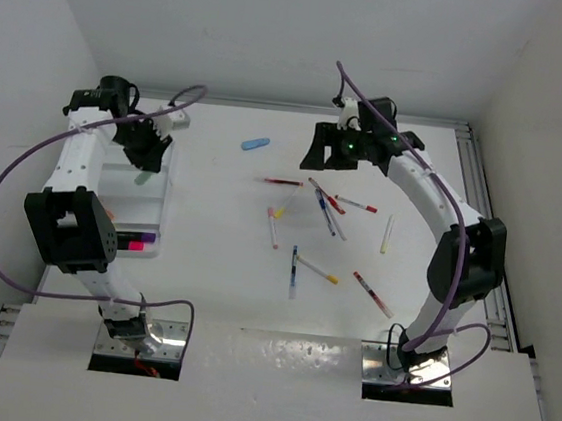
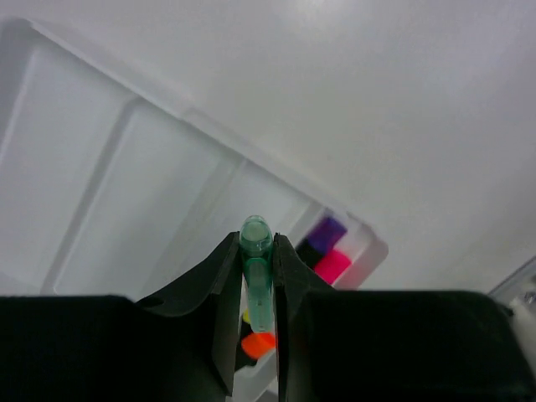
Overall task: Sort the stationery into containers
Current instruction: Place the stationery into the container
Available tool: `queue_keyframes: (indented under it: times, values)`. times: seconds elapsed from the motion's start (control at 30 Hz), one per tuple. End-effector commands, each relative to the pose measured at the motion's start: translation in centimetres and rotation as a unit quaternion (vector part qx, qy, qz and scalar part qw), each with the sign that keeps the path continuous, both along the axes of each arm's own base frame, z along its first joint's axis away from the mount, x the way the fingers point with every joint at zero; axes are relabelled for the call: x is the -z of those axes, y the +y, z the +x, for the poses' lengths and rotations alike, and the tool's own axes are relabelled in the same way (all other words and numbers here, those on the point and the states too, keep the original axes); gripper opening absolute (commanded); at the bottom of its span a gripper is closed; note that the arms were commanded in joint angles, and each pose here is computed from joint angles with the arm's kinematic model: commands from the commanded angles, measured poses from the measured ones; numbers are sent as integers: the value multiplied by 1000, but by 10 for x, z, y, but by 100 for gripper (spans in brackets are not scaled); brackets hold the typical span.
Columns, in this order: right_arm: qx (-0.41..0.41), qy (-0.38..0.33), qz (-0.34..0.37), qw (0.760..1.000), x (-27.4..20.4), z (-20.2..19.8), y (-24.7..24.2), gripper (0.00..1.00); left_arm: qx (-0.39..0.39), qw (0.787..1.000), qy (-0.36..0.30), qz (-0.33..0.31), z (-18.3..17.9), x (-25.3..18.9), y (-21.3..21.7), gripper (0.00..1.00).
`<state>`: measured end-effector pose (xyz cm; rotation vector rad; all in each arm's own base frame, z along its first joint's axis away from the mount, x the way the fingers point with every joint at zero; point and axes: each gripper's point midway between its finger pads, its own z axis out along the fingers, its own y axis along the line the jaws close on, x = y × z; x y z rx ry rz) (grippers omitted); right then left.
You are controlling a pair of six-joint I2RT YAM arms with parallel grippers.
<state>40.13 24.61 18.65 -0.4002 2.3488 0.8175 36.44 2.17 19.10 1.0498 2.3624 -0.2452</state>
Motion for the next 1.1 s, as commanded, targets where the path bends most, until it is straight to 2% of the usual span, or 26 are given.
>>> queue_keyframes:
  times: [0.0,0.13,0.23,0.33,0.93,1.03,1.07]
  values:
    - [-10,1,24,1000,-18,-16,-11,73,119,987,34,104,-39,16,33,4]
    - [2,15,16,1000,-8,-18,-27,72,176,976,31,126,-46,33,43,4]
    - [11,23,15,1000,-4,-18,-35,72,214,965,28,147,-51,47,46,9]
    - [15,27,11,999,0,-20,-40,71,237,958,48,151,-58,64,45,10]
    - [27,44,1,999,16,-17,-54,71,262,949,96,148,-53,118,39,24]
    - [27,46,-1,999,18,-16,-54,71,262,948,106,145,-54,124,37,29]
    - [23,46,-4,999,20,-16,-54,71,262,948,110,142,-54,125,35,34]
